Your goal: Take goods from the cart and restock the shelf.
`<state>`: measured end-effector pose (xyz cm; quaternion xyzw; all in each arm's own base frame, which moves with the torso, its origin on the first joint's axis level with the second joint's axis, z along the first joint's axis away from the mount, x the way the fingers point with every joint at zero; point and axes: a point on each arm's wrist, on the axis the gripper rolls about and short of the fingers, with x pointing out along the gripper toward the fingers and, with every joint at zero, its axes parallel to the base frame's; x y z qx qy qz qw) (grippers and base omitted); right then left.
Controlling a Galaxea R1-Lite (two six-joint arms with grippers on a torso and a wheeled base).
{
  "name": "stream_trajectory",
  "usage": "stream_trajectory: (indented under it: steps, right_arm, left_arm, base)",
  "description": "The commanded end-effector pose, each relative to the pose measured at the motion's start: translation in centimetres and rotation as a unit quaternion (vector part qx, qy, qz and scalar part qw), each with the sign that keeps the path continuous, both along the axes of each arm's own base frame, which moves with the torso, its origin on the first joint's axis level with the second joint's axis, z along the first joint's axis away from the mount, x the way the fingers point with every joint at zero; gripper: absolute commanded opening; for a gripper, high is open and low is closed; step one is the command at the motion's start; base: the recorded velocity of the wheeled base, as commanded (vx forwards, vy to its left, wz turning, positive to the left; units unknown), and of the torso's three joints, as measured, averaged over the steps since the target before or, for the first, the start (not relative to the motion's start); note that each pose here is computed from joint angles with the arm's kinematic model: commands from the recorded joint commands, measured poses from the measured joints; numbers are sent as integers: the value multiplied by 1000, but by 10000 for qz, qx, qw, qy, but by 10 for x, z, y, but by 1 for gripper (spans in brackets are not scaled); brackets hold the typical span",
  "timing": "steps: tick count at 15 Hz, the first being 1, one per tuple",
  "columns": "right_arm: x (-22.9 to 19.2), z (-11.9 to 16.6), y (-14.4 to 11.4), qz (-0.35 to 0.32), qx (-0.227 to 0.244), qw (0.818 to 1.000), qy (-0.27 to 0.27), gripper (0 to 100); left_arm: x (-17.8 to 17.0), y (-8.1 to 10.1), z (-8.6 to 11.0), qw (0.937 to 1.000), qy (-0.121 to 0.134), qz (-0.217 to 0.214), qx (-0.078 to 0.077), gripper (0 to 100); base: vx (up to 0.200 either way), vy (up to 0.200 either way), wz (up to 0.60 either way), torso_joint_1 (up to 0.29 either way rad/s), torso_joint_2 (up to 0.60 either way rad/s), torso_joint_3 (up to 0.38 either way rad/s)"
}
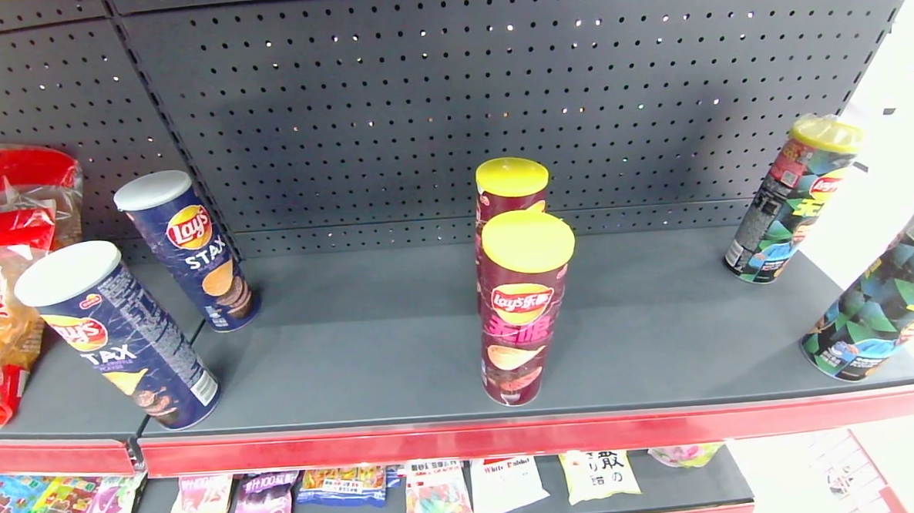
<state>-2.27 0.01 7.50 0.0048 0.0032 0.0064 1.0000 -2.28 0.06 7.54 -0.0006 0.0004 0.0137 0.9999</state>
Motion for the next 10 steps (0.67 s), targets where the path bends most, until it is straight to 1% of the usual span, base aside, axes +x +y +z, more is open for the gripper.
stream_trajectory:
  steps: [1, 10]
  right_arm:
    - [0, 0, 0, 5, -9, 10000, -1, 100]
    - [0, 0, 0, 5, -2, 10000, -1, 100]
  left_arm:
    - [0, 0, 0, 10000, 3, 8, -1, 100]
    - [0, 0, 0, 10000, 11, 1, -9, 100]
  base:
    - [0, 0, 0, 0, 0, 0]
    - [0, 0, 0, 0, 0, 0]
